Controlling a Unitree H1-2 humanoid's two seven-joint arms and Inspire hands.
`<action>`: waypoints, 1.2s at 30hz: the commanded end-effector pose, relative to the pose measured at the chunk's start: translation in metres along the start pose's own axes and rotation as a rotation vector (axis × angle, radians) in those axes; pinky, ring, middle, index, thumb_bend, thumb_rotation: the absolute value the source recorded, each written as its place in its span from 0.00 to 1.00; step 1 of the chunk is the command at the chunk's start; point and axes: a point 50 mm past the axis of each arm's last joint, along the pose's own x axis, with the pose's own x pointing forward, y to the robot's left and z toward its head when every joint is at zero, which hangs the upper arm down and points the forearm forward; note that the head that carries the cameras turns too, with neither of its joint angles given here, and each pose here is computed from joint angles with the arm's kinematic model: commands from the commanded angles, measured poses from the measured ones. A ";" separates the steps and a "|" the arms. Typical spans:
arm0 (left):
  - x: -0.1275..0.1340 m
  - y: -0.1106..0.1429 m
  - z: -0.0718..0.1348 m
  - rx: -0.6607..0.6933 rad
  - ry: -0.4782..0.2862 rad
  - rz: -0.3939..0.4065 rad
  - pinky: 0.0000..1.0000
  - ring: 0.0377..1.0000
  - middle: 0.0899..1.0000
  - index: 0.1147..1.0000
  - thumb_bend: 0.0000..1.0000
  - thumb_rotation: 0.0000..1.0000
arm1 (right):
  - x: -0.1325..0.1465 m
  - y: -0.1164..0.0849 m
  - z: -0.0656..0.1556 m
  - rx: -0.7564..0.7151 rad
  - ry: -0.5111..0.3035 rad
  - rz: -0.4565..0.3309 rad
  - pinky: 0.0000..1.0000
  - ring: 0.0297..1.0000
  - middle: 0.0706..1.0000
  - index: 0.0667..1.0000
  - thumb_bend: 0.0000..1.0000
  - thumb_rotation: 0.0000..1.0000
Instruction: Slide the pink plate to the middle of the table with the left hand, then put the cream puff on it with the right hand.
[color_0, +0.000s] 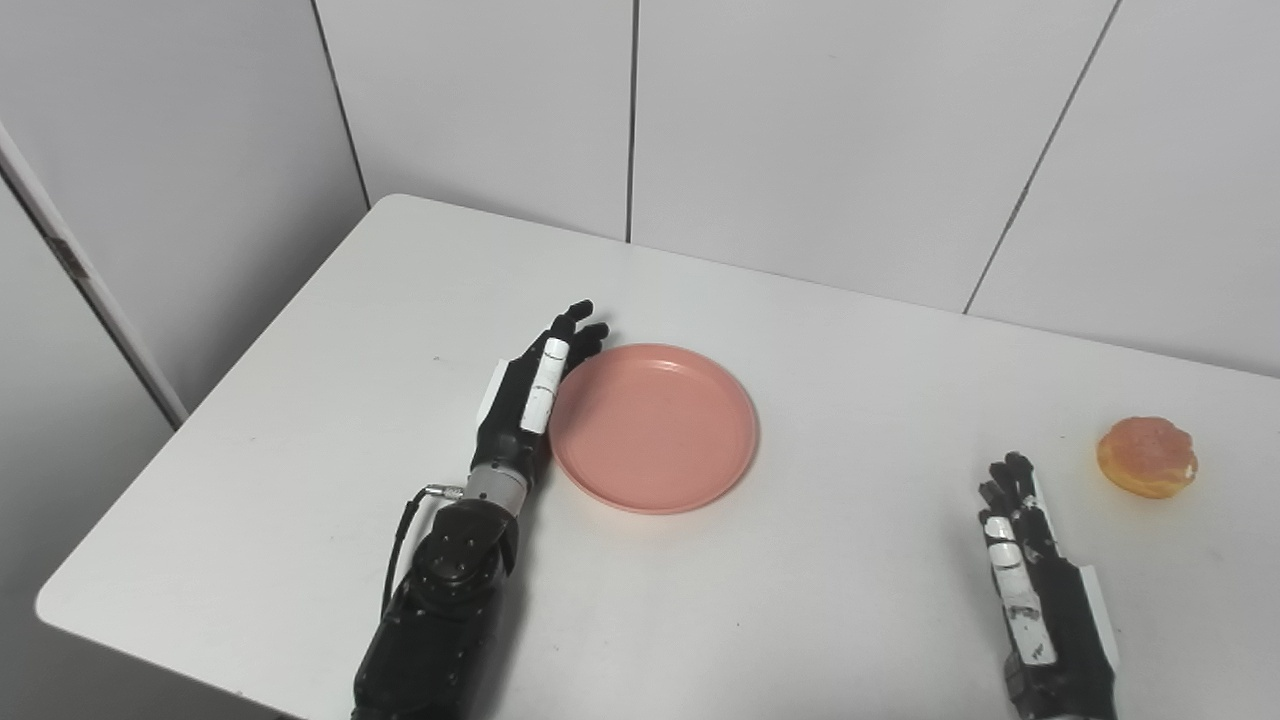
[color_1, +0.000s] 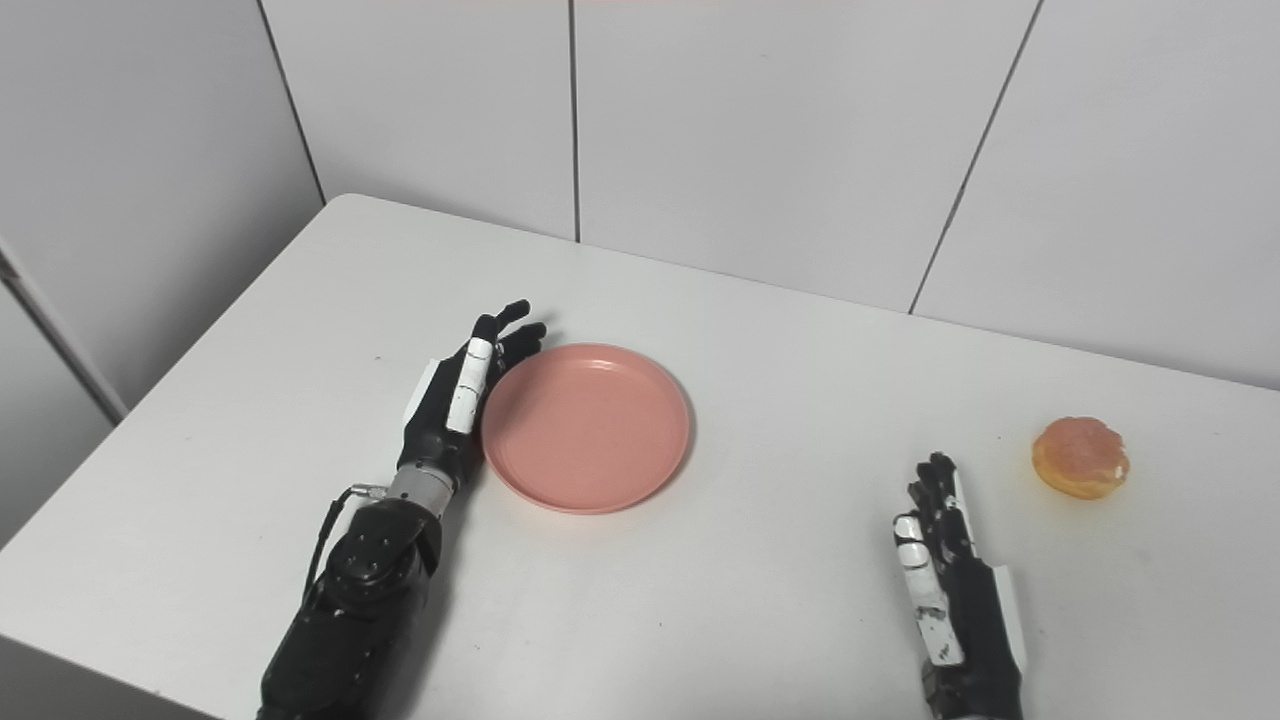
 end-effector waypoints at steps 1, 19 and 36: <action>-0.003 -0.016 -0.003 -0.025 0.000 -0.067 0.92 0.85 0.81 0.83 0.80 1.00 | 0.005 0.003 0.011 -0.008 -0.054 -0.002 1.00 0.97 0.98 0.99 0.54 0.85; -0.027 -0.032 -0.015 -0.073 0.022 -0.156 0.91 0.86 0.84 0.85 0.80 1.00 | 0.010 0.023 0.012 -0.022 -0.066 0.005 1.00 0.98 0.98 1.00 0.54 0.89; -0.051 -0.046 -0.020 -0.090 0.049 -0.230 0.94 0.89 0.85 0.87 0.79 1.00 | 0.015 0.038 0.008 -0.042 -0.063 0.026 1.00 0.99 1.00 1.00 0.55 0.93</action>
